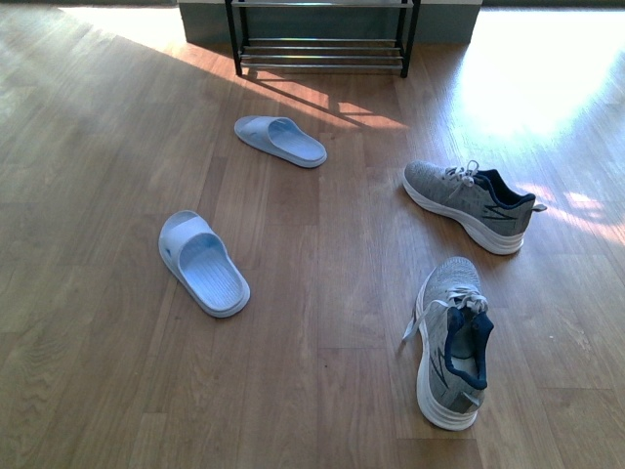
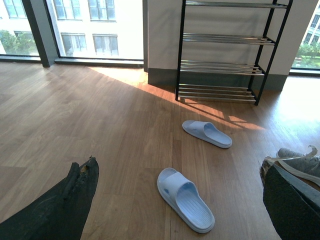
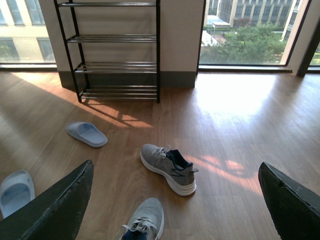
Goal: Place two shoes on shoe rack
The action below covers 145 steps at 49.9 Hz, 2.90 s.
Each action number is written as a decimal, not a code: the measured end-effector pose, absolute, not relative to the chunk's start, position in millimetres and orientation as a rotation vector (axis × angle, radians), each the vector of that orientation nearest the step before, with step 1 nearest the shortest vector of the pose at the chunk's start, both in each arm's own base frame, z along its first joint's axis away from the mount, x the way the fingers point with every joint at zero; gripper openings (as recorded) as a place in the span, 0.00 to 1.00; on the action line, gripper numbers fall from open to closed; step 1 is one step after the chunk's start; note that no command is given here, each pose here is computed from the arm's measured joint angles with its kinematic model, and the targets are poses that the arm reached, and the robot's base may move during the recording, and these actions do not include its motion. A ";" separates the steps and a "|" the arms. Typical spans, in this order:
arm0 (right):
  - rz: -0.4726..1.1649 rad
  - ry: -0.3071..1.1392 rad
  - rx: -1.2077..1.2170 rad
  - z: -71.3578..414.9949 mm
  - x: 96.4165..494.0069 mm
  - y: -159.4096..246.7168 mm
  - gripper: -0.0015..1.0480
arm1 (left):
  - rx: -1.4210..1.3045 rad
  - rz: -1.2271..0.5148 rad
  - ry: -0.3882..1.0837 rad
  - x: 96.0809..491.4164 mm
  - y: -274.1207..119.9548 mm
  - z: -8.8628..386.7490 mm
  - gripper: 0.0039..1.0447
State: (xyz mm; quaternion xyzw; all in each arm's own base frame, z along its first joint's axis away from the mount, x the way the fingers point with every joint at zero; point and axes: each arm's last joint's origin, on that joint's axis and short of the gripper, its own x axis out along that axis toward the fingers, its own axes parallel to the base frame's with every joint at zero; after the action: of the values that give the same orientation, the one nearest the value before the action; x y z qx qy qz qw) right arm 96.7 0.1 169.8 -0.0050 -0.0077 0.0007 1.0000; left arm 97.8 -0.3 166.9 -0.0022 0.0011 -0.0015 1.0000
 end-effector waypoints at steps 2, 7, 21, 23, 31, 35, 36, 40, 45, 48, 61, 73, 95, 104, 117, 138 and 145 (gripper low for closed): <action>0.001 -0.015 -0.010 169.8 96.7 0.1 0.91 | -0.005 -0.003 0.002 97.9 -0.3 166.8 0.91; 0.001 -0.015 -0.010 169.8 96.7 0.1 0.91 | -0.004 -0.003 0.002 97.8 -0.3 166.9 0.91; 0.001 -0.015 -0.010 169.8 96.7 0.1 0.91 | -0.004 -0.003 0.002 97.9 -0.3 166.8 0.91; 0.001 -0.015 -0.010 169.8 96.7 0.1 0.91 | -0.004 -0.003 0.002 97.8 -0.3 166.9 0.91; 0.001 -0.015 -0.010 169.8 96.7 0.1 0.91 | -0.004 -0.003 0.002 97.9 -0.3 166.8 0.91; 0.001 -0.015 -0.010 169.8 96.7 0.1 0.91 | -0.004 -0.003 0.002 97.8 -0.3 166.9 0.91; 0.001 -0.015 -0.010 169.8 96.7 0.1 0.91 | -0.004 -0.003 0.002 97.9 -0.3 166.8 0.91; 0.001 -0.015 -0.010 169.8 96.7 0.1 0.91 | -0.004 -0.003 0.002 97.8 -0.3 166.9 0.91; 0.001 -0.015 -0.010 169.8 96.7 0.1 0.91 | -0.005 -0.003 0.002 97.8 -0.3 166.9 0.91; 0.001 -0.014 -0.010 169.6 96.8 0.1 0.91 | -0.005 -0.003 0.002 97.8 -0.3 166.9 0.91; 0.119 0.030 0.006 168.4 99.4 0.3 0.91 | -0.004 -0.003 0.002 97.8 -0.3 166.9 0.91; 0.335 0.365 -0.030 167.3 167.3 7.0 0.91 | -0.004 -0.003 0.002 97.9 -0.3 166.8 0.91; 0.363 0.961 -0.164 2.8 239.0 20.9 0.91 | -0.004 -0.003 0.002 97.8 -0.3 166.9 0.91; 0.329 1.120 -0.159 -49.9 239.4 13.6 0.91 | -0.004 -0.003 0.002 97.9 -0.3 166.8 0.91; 0.281 1.223 -0.153 -95.9 238.1 2.9 0.91 | -0.004 -0.003 0.002 97.8 -0.3 166.9 0.91; 0.215 1.263 -0.122 -148.5 257.9 -9.7 0.91 | -0.004 -0.003 0.002 97.8 -0.3 166.9 0.91; 0.210 1.253 -0.112 -152.9 261.1 -9.3 0.79 | -0.004 -0.003 0.002 97.8 -0.3 166.9 0.91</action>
State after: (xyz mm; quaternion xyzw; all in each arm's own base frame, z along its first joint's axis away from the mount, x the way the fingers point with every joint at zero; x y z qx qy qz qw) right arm 261.1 -9.3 -152.9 -0.0522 0.5848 0.0982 0.8035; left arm 97.8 -0.3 166.9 -0.0022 0.0011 -0.0015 1.0000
